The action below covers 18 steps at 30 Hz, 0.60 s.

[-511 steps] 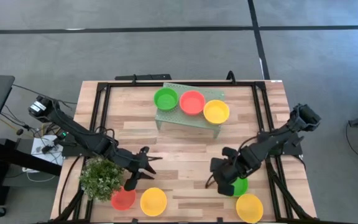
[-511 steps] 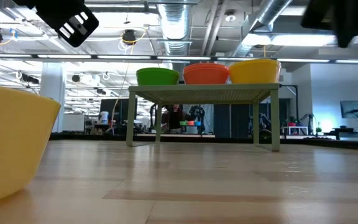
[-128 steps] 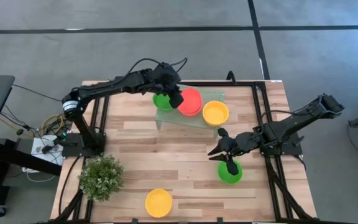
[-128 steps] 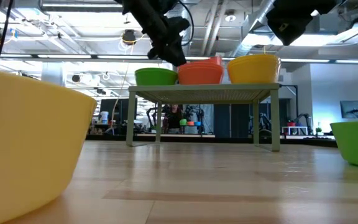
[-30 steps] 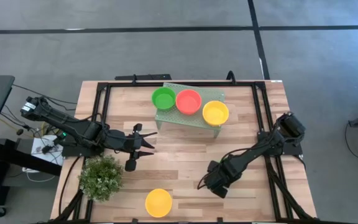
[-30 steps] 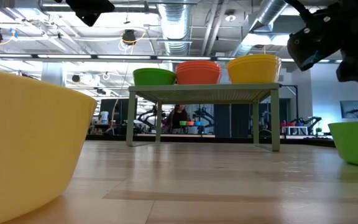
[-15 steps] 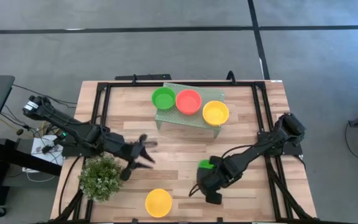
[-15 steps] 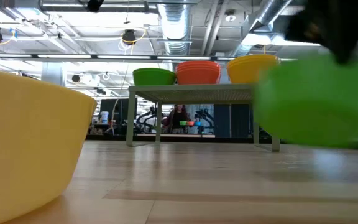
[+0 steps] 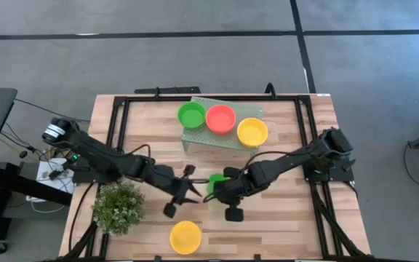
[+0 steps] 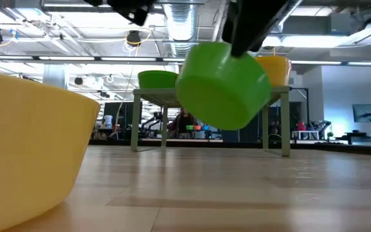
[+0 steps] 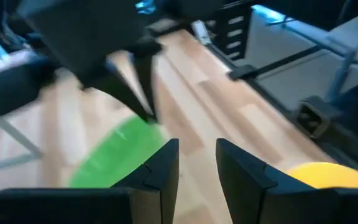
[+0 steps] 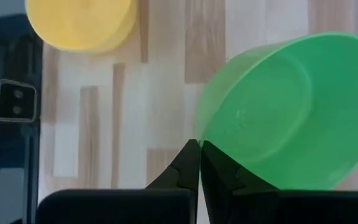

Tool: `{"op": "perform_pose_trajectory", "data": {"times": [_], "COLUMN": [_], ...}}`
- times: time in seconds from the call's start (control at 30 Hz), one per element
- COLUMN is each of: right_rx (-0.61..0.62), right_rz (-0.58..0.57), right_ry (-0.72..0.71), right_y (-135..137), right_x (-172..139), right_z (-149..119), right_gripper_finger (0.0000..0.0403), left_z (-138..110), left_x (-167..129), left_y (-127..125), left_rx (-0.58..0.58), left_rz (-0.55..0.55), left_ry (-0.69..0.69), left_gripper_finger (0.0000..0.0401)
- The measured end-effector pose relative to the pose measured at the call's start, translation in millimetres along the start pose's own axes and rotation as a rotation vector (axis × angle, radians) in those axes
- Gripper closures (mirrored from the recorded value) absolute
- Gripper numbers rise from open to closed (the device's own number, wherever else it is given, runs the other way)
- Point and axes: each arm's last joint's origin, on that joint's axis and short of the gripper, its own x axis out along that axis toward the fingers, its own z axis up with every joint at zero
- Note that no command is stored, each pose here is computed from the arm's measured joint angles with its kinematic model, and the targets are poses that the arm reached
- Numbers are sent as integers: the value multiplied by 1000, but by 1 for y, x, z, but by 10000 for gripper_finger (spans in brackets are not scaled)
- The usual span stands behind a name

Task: Pick & Place Mini bowls
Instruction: Stack the green bowl on top of the green bowls on the shelf

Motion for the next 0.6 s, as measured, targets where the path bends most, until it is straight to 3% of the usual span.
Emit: {"op": "perform_pose_trajectory", "data": {"times": [0.2, 0.33, 0.6], "right_rx": [-79, -133, -178], "right_rz": [7, 16, -4], "right_ry": [-10, -16, -42], "right_y": [-2, -5, -23], "right_x": [0, 0, -4], "right_z": [2, 4, 12], "right_gripper_finger": [402, 403, 403], "left_z": [1, -2, -9], "left_x": [3, 1, 2], "left_y": [32, 45, 53], "left_rx": [25, -18, -38], "left_rz": [78, 1, 11], "left_ry": [-3, -22, 3], "left_gripper_finger": [293, 293, 293]}}
